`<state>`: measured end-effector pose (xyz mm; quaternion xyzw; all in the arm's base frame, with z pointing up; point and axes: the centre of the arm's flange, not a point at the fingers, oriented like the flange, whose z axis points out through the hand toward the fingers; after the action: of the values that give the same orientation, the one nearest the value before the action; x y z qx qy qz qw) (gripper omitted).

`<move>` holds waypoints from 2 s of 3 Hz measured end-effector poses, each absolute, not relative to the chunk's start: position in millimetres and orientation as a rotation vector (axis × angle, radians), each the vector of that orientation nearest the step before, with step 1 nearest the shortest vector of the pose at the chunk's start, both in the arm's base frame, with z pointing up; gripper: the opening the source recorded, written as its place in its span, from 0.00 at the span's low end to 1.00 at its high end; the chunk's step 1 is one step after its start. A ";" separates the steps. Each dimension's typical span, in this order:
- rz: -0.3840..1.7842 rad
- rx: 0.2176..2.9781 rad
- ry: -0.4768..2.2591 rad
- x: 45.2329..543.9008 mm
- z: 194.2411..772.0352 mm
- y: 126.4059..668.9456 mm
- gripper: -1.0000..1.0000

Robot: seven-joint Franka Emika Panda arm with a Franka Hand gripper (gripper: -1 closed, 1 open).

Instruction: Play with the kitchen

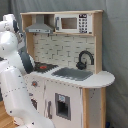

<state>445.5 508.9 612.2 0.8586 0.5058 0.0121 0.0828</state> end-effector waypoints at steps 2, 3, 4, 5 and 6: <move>-0.012 2.612 1.262 462.9 652.0 439.7 0.00; -0.129 2.634 1.196 469.9 645.7 407.7 0.00; -0.184 2.650 1.181 470.7 641.4 387.4 0.00; -0.220 2.663 1.176 466.6 634.7 374.3 0.00; -0.228 2.671 1.176 459.4 627.0 369.2 0.00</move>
<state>459.4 369.2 627.0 0.9073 0.3994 -0.0774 0.1067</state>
